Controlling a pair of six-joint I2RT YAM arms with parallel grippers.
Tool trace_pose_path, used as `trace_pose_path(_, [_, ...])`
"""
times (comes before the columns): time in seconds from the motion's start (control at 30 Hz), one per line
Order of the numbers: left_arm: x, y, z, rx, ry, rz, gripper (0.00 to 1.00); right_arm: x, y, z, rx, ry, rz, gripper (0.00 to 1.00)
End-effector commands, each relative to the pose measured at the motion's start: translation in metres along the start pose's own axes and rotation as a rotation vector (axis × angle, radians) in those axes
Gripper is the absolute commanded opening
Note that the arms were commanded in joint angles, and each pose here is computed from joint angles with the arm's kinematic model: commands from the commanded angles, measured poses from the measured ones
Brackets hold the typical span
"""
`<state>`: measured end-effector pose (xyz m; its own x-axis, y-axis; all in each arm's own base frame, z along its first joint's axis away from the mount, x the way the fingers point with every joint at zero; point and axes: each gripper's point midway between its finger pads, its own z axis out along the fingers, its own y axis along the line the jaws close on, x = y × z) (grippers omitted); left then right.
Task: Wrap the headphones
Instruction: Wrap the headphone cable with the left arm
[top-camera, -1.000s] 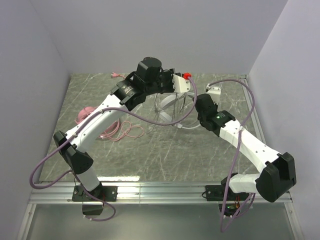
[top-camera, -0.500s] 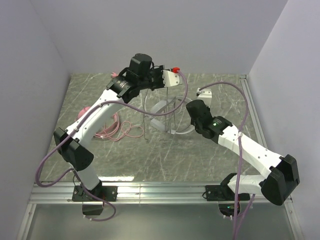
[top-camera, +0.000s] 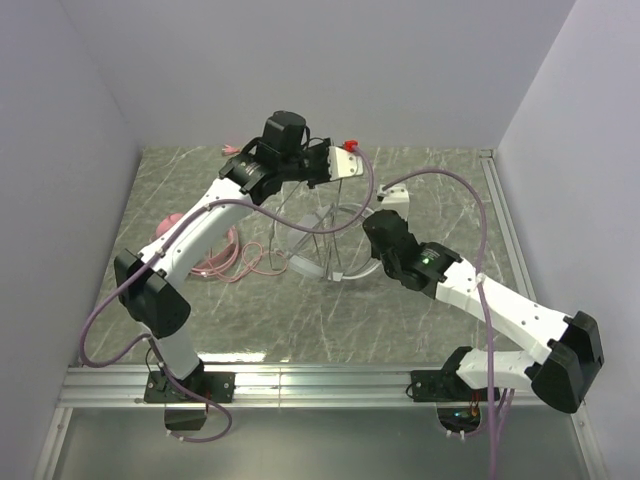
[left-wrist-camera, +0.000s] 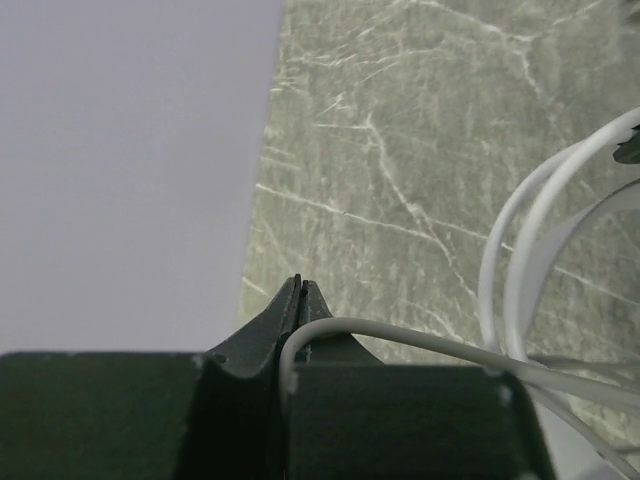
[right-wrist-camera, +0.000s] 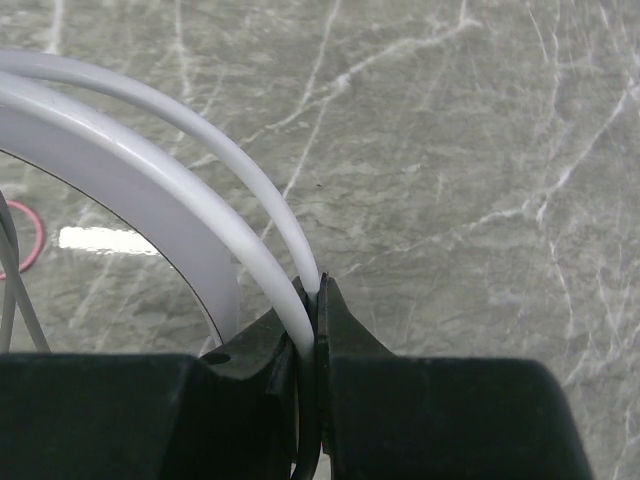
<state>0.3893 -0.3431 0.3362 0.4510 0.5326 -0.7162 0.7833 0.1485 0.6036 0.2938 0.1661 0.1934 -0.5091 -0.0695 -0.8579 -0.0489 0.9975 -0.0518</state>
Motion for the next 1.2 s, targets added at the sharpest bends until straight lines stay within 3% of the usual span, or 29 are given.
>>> trace_pose_path(0.0, [-0.031, 0.031, -0.010, -0.066, -0.154, 0.008, 0.00, -0.008, 0.018, -0.016, -0.110, -0.045, -0.024, 0.00])
trace_pose_path(0.23, [-0.017, 0.026, -0.005, 0.002, -0.195, -0.098, 0.00, -0.009, 0.025, -0.031, -0.188, -0.071, -0.037, 0.00])
trace_pose_path(0.47, [-0.005, 0.019, -0.004, 0.101, -0.329, -0.314, 0.01, -0.014, 0.031, -0.046, -0.264, -0.098, -0.052, 0.00])
trace_pose_path(1.17, [0.033, -0.012, 0.009, 0.203, -0.383, -0.521, 0.01, -0.050, 0.033, -0.091, -0.406, -0.180, 0.010, 0.00])
